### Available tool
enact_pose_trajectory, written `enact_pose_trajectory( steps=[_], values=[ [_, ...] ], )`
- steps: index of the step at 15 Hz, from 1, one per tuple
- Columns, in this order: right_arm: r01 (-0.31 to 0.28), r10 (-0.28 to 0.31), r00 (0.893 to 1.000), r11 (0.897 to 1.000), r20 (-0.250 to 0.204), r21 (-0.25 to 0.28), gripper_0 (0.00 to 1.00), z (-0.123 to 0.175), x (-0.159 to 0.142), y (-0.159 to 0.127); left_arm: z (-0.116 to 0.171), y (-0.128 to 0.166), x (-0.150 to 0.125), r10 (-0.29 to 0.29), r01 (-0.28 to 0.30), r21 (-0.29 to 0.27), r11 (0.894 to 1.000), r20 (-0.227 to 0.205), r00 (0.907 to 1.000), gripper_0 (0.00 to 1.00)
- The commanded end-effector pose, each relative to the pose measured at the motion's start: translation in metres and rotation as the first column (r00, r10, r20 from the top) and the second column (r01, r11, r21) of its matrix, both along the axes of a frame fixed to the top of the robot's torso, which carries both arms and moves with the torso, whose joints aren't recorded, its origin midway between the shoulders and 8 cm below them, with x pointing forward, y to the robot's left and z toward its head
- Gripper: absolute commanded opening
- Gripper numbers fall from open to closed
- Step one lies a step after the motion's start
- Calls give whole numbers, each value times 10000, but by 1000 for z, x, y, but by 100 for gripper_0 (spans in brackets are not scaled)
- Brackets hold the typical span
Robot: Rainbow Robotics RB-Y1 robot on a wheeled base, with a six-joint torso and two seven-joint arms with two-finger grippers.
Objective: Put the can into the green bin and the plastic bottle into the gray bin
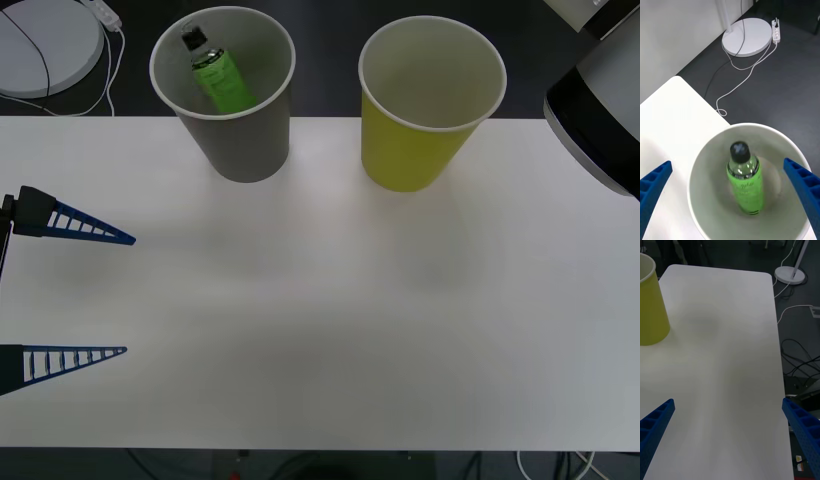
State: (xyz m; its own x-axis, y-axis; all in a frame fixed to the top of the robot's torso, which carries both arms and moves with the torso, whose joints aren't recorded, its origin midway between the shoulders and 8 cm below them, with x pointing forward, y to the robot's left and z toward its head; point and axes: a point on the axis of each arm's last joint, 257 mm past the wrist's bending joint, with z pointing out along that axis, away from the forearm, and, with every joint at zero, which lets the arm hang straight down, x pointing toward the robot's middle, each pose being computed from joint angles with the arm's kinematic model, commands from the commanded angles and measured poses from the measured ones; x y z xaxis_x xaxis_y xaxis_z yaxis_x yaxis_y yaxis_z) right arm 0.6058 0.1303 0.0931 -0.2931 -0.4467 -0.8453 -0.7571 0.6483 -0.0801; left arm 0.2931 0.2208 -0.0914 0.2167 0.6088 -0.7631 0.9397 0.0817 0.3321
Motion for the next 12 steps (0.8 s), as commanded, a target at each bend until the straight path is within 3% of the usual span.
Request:
enact_pose_trajectory(
  steps=[1, 7, 12],
  values=[
    [17, -17, 10000, 10000, 32, 1, 100, 1, 1, -1, 0, 0, 0, 0, 0, 0, 10000, 0, 10000, 100],
    [-328, 329, 9994, 9994, 79, -127, 100, 2, -4, -16, 0, 0, 0, 0, 0, 0, 10000, 0, 10000, 100],
    [-988, 991, 9948, 9950, 224, -161, 100, 6, -21, -33, 0, 0, 0, 0, 0, 0, 10000, 0, 10000, 100]
  ],
)
